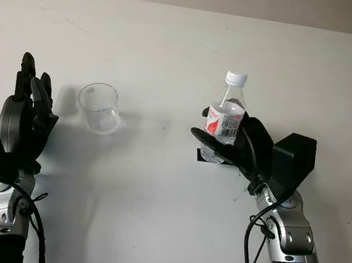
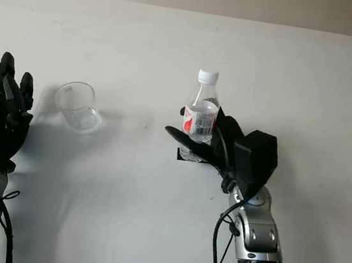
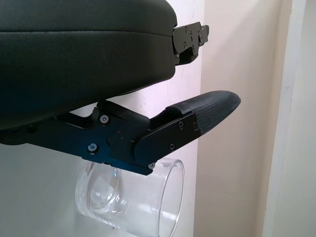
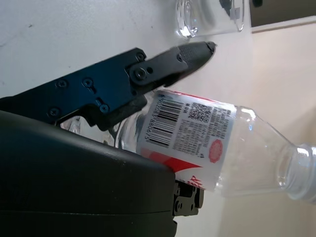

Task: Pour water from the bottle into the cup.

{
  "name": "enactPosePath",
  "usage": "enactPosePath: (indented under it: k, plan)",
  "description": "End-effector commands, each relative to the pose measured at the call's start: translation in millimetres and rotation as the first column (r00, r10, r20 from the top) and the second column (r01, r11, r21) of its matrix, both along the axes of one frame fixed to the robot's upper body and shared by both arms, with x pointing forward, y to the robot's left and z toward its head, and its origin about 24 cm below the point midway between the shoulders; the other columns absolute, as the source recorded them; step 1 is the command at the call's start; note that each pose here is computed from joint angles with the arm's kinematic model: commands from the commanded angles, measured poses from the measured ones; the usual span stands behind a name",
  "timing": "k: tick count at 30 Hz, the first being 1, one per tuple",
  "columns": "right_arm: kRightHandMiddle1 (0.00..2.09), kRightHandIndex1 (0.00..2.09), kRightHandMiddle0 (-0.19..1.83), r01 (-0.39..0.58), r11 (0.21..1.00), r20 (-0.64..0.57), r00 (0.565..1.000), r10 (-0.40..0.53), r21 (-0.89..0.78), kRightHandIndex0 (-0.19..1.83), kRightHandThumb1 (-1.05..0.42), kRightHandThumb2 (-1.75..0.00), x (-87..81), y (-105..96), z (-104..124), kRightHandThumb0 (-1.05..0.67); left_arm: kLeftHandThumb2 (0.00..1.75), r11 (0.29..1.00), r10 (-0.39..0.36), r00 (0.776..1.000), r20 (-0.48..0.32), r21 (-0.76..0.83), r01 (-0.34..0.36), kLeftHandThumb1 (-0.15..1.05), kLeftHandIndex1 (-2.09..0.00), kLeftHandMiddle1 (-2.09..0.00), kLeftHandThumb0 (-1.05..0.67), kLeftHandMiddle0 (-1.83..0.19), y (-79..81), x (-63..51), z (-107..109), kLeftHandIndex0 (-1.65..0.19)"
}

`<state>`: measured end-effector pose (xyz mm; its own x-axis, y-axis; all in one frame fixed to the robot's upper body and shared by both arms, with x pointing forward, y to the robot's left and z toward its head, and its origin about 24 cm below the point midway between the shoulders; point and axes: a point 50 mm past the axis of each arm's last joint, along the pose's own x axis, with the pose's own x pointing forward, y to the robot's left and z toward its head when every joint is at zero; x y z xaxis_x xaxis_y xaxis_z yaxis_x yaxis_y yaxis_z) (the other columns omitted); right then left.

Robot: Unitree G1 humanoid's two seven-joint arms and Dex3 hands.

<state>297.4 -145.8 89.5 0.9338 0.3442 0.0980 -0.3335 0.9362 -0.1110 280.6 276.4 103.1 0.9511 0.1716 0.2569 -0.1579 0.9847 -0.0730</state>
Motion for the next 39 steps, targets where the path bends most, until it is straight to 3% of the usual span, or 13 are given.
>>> enactPosePath:
  k: [1,6,15,17,19,21,22,23,26,39]
  plan:
    - [2.09,2.09,-0.04,-0.014,1.000,0.014,1.000,0.014,0.021,-0.15,-1.05,-0.09,-3.3,-2.1,-6.6,-0.67,0.86,1.000,0.006,1.000,0.007,0.001,-0.006,1.05,-0.03,-0.05,-0.65,0.12,3.2,-1.3,2.0,0.19]
    - [2.09,2.09,-0.06,-0.057,0.998,0.072,0.996,0.054,0.037,-0.19,-1.03,-0.06,-5.9,-2.2,-6.3,-0.69,0.86,1.000,0.009,1.000,0.003,0.006,-0.009,1.05,-0.03,-0.05,-0.67,0.12,2.9,-1.3,2.4,0.19]
    - [2.09,1.63,-0.16,-0.087,0.996,0.159,0.983,0.089,-0.023,-0.19,-1.04,-0.05,-9.2,-3.3,-3.1,-0.70,0.86,1.000,0.007,1.000,0.004,0.005,-0.007,1.05,-0.02,-0.05,-0.67,0.12,3.2,-1.0,2.4,0.19]
    - [1.87,1.47,-0.19,-0.087,0.996,0.162,0.983,0.091,-0.031,-0.19,-1.02,-0.05,-9.0,-3.8,-3.0,-0.71,0.86,1.000,0.006,1.000,0.006,0.006,-0.006,1.05,-0.02,-0.05,-0.66,0.12,3.2,-1.1,2.2,0.19]
    - [1.14,0.90,-0.14,-0.087,0.995,0.161,0.983,0.094,-0.046,-0.12,-0.99,-0.05,-8.8,-4.2,-2.9,-0.74,0.87,1.000,0.008,1.000,0.008,0.004,-0.008,1.05,-0.02,-0.05,-0.66,0.12,3.2,-0.9,1.9,0.19]
    - [0.64,0.43,-0.10,-0.098,0.992,0.157,0.982,0.109,-0.074,-0.05,-0.98,-0.05,-8.2,-4.6,-1.9,-0.77,0.86,1.000,0.005,1.000,0.009,0.004,-0.005,1.05,-0.02,-0.06,-0.66,0.12,3.6,-0.9,1.6,0.19]
    - [0.34,0.18,-0.15,-0.105,0.991,0.154,0.981,0.118,-0.088,-0.13,-0.96,-0.05,-7.9,-5.0,-1.2,-0.82,0.87,1.000,0.004,1.000,0.009,0.005,-0.004,1.05,-0.02,-0.05,-0.66,0.12,3.7,-0.9,1.6,0.19]
    - [0.18,0.09,-0.17,-0.109,0.989,0.152,0.981,0.123,-0.097,-0.16,-0.95,-0.05,-7.7,-5.3,-0.8,-0.84,0.87,1.000,0.003,1.000,0.010,0.006,-0.003,1.05,-0.02,-0.05,-0.66,0.12,3.7,-0.9,1.6,0.19]
    - [0.02,0.01,-0.19,-0.108,0.986,0.148,0.981,0.127,-0.129,-0.19,-0.94,-0.05,-6.7,-6.9,0.3,-0.91,0.86,1.000,0.004,1.000,0.007,0.002,-0.004,1.05,-0.02,-0.05,-0.66,0.12,3.4,-0.8,1.9,0.19]
    - [0.00,0.00,-0.19,-0.019,0.995,0.120,0.992,0.031,-0.103,-0.19,-0.95,-0.06,4.1,-13.5,-2.1,-0.99,0.88,1.000,0.007,1.000,0.010,0.000,-0.007,1.05,-0.02,-0.06,-0.64,0.11,3.7,-0.8,1.8,0.19]
